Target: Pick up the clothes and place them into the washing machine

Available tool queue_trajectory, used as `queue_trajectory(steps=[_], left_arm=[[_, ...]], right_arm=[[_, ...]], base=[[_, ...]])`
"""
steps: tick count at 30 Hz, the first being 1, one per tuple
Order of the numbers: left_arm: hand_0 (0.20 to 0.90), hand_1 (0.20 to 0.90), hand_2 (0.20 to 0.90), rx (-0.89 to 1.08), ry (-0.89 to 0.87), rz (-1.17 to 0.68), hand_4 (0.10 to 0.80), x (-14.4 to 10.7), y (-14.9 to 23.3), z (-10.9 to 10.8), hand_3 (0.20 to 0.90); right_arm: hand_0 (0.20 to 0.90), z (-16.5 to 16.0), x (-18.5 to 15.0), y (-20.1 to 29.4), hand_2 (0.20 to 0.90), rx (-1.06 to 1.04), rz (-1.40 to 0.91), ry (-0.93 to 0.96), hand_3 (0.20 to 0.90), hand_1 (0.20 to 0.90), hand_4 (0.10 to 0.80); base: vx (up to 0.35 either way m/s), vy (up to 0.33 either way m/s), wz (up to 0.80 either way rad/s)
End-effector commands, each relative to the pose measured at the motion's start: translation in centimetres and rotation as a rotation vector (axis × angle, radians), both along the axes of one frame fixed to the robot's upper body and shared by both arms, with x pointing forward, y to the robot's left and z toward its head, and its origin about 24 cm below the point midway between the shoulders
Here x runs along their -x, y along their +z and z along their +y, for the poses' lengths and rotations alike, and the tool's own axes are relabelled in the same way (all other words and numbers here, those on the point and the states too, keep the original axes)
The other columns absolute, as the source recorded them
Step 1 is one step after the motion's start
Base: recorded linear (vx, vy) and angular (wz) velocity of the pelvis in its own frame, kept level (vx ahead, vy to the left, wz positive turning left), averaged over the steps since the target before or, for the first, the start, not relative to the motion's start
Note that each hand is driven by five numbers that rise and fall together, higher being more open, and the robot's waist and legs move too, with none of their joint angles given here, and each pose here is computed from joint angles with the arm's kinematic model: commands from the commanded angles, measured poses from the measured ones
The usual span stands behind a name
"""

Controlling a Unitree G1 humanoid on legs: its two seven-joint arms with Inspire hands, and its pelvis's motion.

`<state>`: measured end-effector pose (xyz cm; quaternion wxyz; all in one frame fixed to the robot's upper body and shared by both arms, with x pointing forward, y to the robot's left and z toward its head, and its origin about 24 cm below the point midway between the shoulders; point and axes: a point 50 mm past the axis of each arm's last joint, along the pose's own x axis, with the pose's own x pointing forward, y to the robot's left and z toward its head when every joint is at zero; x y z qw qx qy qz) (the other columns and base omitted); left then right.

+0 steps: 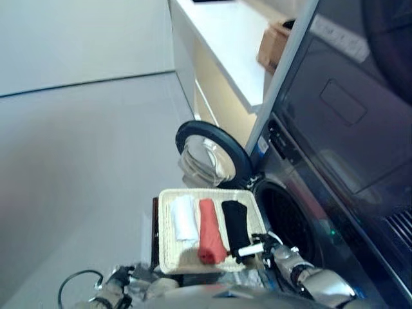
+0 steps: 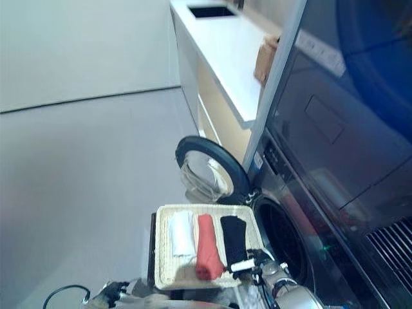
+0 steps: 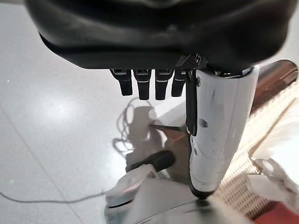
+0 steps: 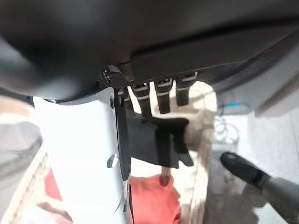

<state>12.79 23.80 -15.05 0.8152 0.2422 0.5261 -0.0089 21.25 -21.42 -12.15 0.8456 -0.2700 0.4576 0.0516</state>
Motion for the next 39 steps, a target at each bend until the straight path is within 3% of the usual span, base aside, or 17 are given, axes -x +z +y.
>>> queue_trajectory(steps=[1,7,12,16,17,18,31,32,33,34,39], left_arm=[[0.9,0.9,0.9,0.005,0.046,-0.183,0.8,-5.4,2.0,-0.7,0.9],[0.9,0.9,0.9,0.021,0.077,-0.331,0.8,-8.9,3.9,-1.3,0.9],[0.9,0.9,0.9,-0.016,0.06,-0.49,0.8,-12.7,6.8,-1.2,0.9],[0.9,0.9,0.9,-0.008,0.056,-0.531,0.8,-13.4,7.5,-1.3,0.9],[0.9,0.9,0.9,-0.003,0.051,-0.531,0.8,-13.2,7.4,-1.4,0.9],[0.9,0.9,0.9,0.0,0.053,-0.509,0.8,-12.7,6.9,-1.5,0.9],[0.9,0.9,0.9,0.006,0.07,-0.449,0.8,-11.8,5.8,-1.9,0.9],[0.9,0.9,0.9,0.006,0.07,-0.449,0.8,-11.8,5.8,-1.9,0.9],[0.9,0.9,0.9,0.006,0.072,-0.451,0.8,-11.8,5.8,-1.8,0.9],[0.9,0.9,0.9,0.006,0.072,-0.451,0.8,-11.8,5.8,-1.8,0.9],[0.9,0.9,0.9,0.011,0.069,-0.46,0.8,-11.7,5.9,-1.8,0.9]], right_arm=[[0.9,-1.6,-6.4,4.9,0.9,0.098,-0.224,0.005,0.9,0.9,0.8],[0.9,-2.2,-10.2,8.9,0.9,0.231,-0.359,0.058,0.9,0.9,0.8],[0.9,-2.5,-15.0,15.7,0.9,0.577,-0.547,0.257,0.9,0.9,0.8],[0.862,-2.9,-16.2,18.2,0.862,0.599,-0.629,0.194,0.862,0.862,0.773],[0.554,-2.6,-16.5,18.6,0.554,0.585,-0.648,0.186,0.554,0.554,0.553],[0.2,-2.4,-16.7,18.8,0.2,0.568,-0.663,0.179,0.2,0.2,0.3],[0.2,-2.0,-16.9,19.2,0.2,0.569,-0.694,0.181,0.2,0.2,0.3],[0.34,-2.0,-16.9,19.2,0.34,0.569,-0.694,0.181,0.34,0.34,0.4],[0.573,-2.0,-17.0,19.4,0.573,0.578,-0.697,0.188,0.573,0.573,0.567],[0.9,-2.0,-17.0,19.5,0.9,0.578,-0.698,0.189,0.9,0.9,0.8],[0.9,-3.3,-17.6,21.4,0.9,0.632,-0.718,0.131,0.9,0.9,0.8]], base=[[-0.121,-0.029,0.19],[-0.088,-0.011,0.06],[-0.071,0.02,-0.04],[-0.04,0.034,-0.02],[0.006,0.035,0.0],[0.013,0.051,-0.01],[0.006,0.015,-0.01],[0.0,0.0,0.0],[0.001,0.003,-0.03],[-0.009,-0.004,-0.05],[-0.016,-0.007,-0.05]])
